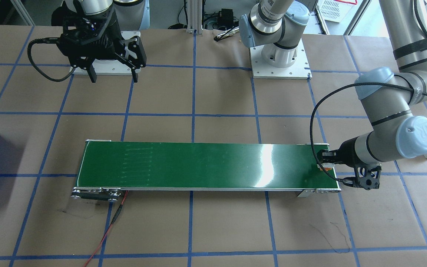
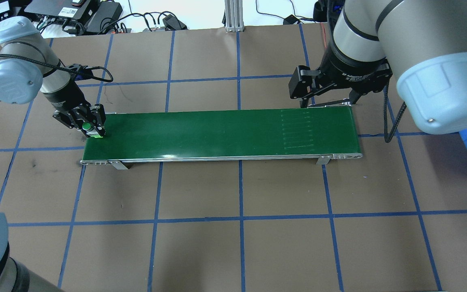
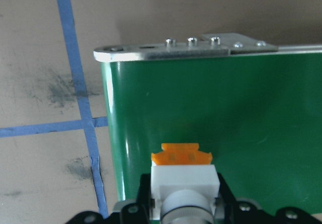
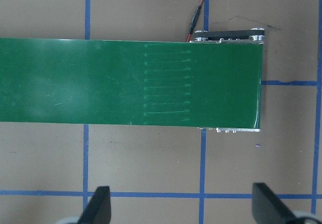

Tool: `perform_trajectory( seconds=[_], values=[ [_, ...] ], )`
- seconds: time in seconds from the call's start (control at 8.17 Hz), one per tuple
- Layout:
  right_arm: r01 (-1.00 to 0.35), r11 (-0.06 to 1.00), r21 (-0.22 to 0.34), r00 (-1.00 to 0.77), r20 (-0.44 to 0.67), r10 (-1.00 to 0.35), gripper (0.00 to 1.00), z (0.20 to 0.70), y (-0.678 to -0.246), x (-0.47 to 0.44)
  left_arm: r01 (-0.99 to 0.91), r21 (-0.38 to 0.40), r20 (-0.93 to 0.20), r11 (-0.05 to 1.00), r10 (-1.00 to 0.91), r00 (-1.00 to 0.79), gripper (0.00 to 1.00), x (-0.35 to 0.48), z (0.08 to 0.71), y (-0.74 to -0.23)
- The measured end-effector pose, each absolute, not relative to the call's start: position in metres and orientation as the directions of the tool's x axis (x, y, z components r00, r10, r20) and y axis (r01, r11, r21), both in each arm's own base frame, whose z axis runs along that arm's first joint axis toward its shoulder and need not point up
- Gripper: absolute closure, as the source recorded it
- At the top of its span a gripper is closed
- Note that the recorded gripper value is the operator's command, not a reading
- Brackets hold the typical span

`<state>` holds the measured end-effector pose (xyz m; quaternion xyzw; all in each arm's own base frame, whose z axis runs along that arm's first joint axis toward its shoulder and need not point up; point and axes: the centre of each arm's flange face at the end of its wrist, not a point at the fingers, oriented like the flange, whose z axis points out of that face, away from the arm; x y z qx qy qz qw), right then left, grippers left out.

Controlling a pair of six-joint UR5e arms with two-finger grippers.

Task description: Move button from left to right

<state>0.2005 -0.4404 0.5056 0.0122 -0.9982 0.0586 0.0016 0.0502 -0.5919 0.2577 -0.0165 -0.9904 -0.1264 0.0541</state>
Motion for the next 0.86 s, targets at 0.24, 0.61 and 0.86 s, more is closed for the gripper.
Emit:
perform_trajectory(
  seconds=[0.24, 0.61, 0.86],
  values=[
    [-0.024, 0.993, -0.117, -1.000, 0.004, -0.024, 0.00, 0.506, -0.440, 0.201, 0.013, 0.263, 0.102, 0.965, -0.015, -0.995, 0.00, 0.047, 0.256, -0.591],
    [-0.025, 0.993, -0.116, -1.000, 0.004, -0.025, 0.00, 0.505, -0.440, 0.201, 0.002, 0.278, 0.088, 0.961, -0.024, -0.996, 0.00, 0.009, 0.275, -0.586],
    [-0.038, 0.992, -0.117, -0.999, 0.006, -0.038, 0.00, 0.503, -0.444, 0.201, -0.051, 0.275, 0.096, 0.960, -0.080, -0.992, 0.00, -0.035, 0.325, -0.562]
  ],
)
